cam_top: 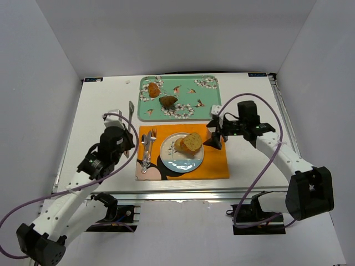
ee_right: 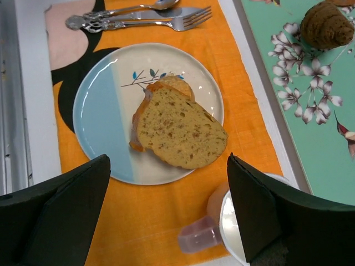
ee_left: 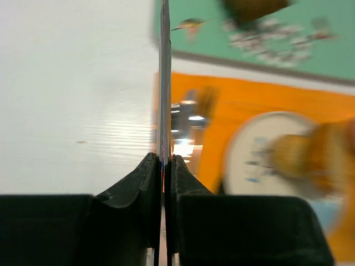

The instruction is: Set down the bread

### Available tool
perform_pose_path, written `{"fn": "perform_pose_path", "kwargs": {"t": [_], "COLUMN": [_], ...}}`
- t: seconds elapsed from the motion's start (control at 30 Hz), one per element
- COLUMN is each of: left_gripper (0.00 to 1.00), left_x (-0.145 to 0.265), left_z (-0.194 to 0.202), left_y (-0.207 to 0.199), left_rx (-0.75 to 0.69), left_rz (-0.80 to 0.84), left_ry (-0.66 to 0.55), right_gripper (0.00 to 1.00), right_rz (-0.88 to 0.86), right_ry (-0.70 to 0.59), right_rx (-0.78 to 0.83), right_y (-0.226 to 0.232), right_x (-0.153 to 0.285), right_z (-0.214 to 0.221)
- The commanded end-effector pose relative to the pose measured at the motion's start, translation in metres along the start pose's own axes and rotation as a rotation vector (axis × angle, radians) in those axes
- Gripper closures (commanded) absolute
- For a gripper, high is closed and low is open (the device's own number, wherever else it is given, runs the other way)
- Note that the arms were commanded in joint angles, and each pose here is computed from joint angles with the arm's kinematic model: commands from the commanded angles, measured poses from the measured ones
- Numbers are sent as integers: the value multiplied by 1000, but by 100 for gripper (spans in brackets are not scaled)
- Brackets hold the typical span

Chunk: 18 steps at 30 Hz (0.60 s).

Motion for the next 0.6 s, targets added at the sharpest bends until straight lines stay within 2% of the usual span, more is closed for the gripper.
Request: {"fn": "perform_pose_path", "kwargs": {"t": [0.0, 0.07, 0.13, 0.27, 0.43, 0.57], "left_gripper": [100, 100, 100, 100, 100, 99], "left_x": [-23, -43, -54, -69, -98, -112], "left_z": [-10, 2, 7, 14, 34, 39], "left_y": [44, 79, 108, 129, 148, 160], "left_rx": [-204, -191, -106, -22, 1, 10], "left_rz": [-221, -286, -280, -243, -252, -282], "left_ry": [-221, -167, -118, -91, 100, 131], "right_gripper": [11, 11, 11, 11, 11, 11], "right_rz": [143, 189, 210, 263, 303, 365], "right_ry": [101, 145, 137, 113, 91, 105], "right_rx": [35, -39, -78, -80, -109, -169], "right_y": [-23, -27, -33, -37, -39, -43], "right_x": [-7, -15, -14, -10, -8, -5], "right_z": [-17, -18, -27, -35, -41, -42]}}
Point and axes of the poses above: each gripper's point midway between its finger pads, its own x axis back along the fingers, its own y axis along the line the jaws close on, z = x × y, the point moved 7 cm from there along x, back along the fingers, and after that the axes turned 7 degrees about x, right-handed, at the moved point
